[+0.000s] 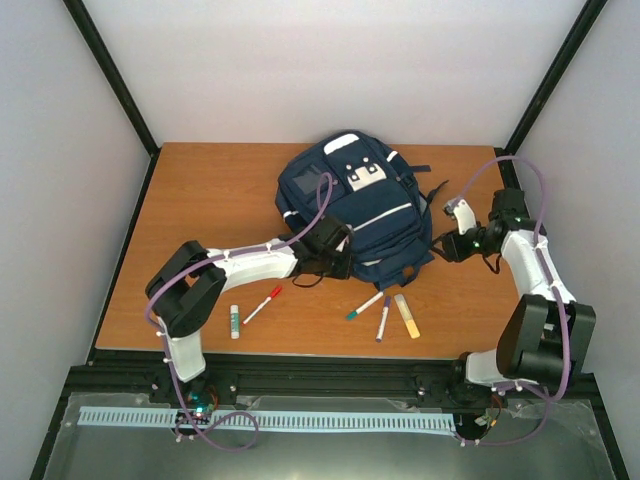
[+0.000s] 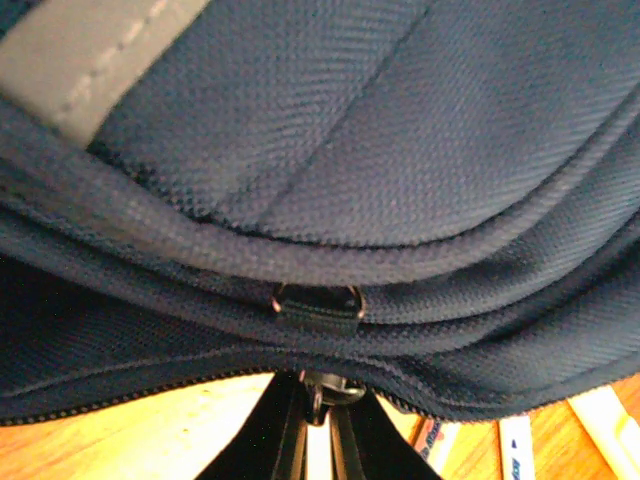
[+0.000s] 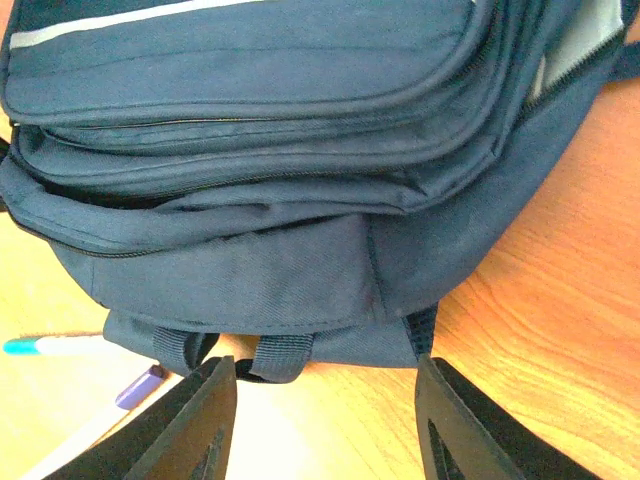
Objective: Pack the student bag
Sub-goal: Adjust the student bag at the center of the board.
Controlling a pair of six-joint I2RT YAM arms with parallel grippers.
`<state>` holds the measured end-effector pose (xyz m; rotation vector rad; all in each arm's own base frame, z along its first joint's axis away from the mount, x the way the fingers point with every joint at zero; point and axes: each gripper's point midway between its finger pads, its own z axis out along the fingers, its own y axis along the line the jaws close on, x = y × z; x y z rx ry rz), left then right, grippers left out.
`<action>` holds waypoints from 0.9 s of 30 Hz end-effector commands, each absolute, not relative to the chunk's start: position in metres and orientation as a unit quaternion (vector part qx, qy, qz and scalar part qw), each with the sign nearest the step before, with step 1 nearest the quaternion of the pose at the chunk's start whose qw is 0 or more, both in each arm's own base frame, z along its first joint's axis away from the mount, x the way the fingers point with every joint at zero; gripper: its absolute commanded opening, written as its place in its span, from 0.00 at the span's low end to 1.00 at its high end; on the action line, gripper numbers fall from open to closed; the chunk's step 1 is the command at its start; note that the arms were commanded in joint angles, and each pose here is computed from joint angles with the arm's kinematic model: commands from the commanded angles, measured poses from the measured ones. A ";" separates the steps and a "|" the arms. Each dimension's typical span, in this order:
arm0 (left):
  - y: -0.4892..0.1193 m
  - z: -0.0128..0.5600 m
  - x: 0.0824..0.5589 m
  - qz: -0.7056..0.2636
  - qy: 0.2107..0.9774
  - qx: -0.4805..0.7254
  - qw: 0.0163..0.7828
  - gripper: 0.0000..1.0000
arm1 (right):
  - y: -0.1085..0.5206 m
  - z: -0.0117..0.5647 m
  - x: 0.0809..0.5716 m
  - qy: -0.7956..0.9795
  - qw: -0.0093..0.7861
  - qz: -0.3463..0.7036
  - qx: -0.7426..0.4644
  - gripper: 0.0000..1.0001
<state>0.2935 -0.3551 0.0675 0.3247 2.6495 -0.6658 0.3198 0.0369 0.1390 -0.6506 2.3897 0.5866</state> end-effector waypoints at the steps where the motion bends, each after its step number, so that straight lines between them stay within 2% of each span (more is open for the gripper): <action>1: -0.368 0.112 0.308 -0.275 0.921 0.133 0.243 0.05 | 0.051 0.141 0.322 0.900 0.300 0.176 -0.263 0.52; 6: -0.375 0.111 0.303 -0.280 0.920 0.157 0.225 0.06 | 0.084 0.116 0.333 0.917 0.249 0.159 -0.268 0.53; 15: -0.379 0.085 0.270 -0.284 0.923 0.184 0.184 0.07 | 0.101 0.050 0.378 0.946 0.161 0.145 -0.241 0.53; 22: -0.401 0.071 0.239 -0.293 0.919 0.205 0.165 0.08 | 0.147 0.040 0.416 0.939 0.158 0.140 -0.272 0.51; 25: -0.402 0.072 0.239 -0.290 0.919 0.206 0.167 0.14 | 0.151 0.052 0.437 0.938 0.178 0.137 -0.265 0.50; 27: -0.399 0.080 0.241 -0.283 0.919 0.208 0.177 0.28 | 0.147 0.059 0.441 0.938 0.187 0.125 -0.264 0.50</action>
